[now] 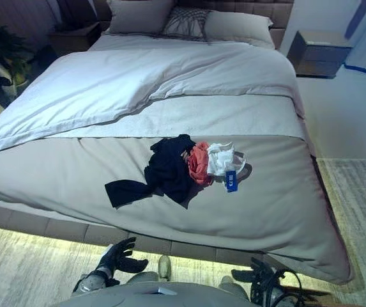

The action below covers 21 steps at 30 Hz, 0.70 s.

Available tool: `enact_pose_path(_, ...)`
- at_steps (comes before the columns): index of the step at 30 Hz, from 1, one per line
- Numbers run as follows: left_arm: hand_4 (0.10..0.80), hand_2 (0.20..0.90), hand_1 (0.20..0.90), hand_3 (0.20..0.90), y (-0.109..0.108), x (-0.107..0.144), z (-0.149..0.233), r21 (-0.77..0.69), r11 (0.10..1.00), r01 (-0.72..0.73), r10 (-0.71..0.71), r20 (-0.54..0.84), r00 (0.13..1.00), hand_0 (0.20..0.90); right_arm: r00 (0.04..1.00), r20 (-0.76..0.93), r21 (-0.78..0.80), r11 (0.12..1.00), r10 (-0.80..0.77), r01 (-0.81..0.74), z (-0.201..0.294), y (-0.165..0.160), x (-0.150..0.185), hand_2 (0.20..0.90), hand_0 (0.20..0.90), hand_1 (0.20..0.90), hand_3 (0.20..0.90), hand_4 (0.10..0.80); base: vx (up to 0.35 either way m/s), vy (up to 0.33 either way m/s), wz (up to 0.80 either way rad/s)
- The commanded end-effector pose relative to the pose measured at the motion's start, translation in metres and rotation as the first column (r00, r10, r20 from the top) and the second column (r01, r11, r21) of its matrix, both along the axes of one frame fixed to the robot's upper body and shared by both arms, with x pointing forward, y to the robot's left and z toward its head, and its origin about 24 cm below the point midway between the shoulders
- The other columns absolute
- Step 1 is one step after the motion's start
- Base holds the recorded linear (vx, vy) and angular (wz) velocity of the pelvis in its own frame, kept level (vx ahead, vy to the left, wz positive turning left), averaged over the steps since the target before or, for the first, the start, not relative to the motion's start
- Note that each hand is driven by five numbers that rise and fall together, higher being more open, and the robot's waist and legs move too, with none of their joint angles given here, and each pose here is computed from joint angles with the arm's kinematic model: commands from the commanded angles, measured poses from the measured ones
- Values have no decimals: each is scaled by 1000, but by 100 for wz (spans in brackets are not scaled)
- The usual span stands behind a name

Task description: Pick up the clothes from the bed and place them into the basket

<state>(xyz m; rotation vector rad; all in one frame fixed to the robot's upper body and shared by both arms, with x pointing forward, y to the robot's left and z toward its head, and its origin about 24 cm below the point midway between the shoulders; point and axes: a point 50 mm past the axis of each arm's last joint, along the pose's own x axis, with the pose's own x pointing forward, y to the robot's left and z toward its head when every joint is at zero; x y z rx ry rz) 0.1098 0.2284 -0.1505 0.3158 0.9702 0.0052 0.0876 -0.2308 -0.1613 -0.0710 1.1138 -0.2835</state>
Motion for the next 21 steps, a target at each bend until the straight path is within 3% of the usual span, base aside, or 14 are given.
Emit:
enact_pose_path(1,800,900,900,900,11,10,7,41,999,20,-22,41,999,900,978,74,-148,972,194,-181,10,-2,27,900,900,900,900,800,1,-149,4)
enact_pose_path(6,800,900,900,900,21,27,16,57,998,-12,6,105,994,900,960,128,-224,951,247,-215,23,-12,58,900,900,900,900,800,-35,-227,14)
enact_pose_path(13,800,900,900,900,32,-12,6,139,990,31,-28,-26,999,900,932,220,-518,844,289,-140,62,-49,102,900,900,900,900,800,146,-200,24)
enact_pose_path(21,800,900,900,900,57,-18,14,238,970,47,-35,-57,998,900,785,345,-714,687,515,-136,135,-68,169,900,900,900,900,800,45,-54,9)
